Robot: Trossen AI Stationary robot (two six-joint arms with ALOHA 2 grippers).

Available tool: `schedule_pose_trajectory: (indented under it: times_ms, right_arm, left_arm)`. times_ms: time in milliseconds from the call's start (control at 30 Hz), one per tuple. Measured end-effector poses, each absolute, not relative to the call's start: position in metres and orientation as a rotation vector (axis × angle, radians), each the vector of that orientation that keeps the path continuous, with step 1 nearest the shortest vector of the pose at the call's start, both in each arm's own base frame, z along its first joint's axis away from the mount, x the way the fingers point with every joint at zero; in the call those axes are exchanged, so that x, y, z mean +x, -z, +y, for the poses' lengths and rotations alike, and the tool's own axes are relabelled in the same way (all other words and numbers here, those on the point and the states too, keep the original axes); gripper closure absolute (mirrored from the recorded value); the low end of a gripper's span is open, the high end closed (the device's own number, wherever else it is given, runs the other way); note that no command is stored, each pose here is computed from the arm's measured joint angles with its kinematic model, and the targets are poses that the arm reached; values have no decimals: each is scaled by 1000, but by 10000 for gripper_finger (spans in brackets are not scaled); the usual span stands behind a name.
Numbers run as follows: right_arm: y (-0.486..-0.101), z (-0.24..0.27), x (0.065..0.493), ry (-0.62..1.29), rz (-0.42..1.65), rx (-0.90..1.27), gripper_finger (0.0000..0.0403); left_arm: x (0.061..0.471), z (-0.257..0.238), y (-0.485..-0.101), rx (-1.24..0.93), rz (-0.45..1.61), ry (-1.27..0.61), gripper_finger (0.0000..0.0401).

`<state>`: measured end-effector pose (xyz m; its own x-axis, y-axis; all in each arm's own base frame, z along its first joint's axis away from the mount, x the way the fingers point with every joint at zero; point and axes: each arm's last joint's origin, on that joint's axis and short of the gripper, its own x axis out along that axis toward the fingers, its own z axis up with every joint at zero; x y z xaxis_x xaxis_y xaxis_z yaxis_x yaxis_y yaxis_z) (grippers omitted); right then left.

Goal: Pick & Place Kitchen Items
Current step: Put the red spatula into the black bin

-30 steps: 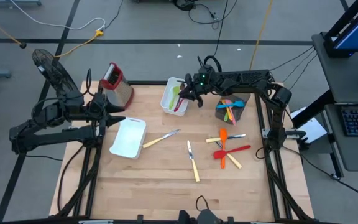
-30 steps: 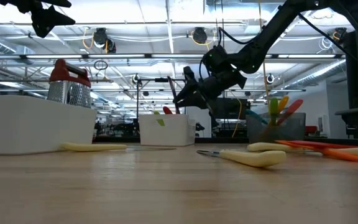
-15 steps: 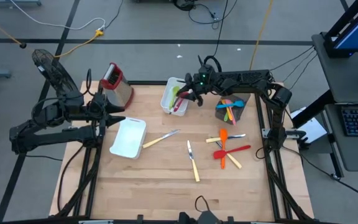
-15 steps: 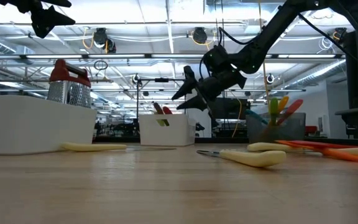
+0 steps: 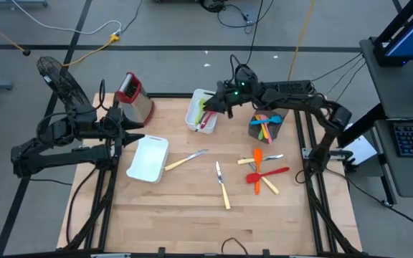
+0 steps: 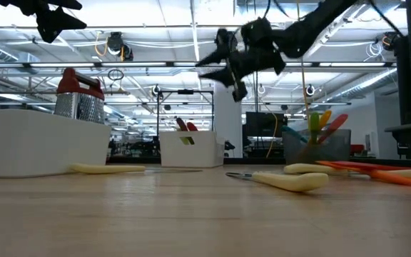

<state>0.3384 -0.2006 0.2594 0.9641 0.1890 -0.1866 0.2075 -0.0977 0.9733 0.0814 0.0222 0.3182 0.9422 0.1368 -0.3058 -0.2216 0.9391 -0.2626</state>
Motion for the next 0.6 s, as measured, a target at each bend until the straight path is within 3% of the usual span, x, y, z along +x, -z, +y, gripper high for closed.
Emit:
schedule_pose_trajectory:
  times_ms: [333,600]
  right_arm:
    - [-327,-123,332,-243,305,1352,288]
    - [-348,-49,321,-421,411,1038,309]
  left_arm:
    - [80,23,-316,-257,317,-235,185]
    - [79,24,-313,-253,340,-252,185]
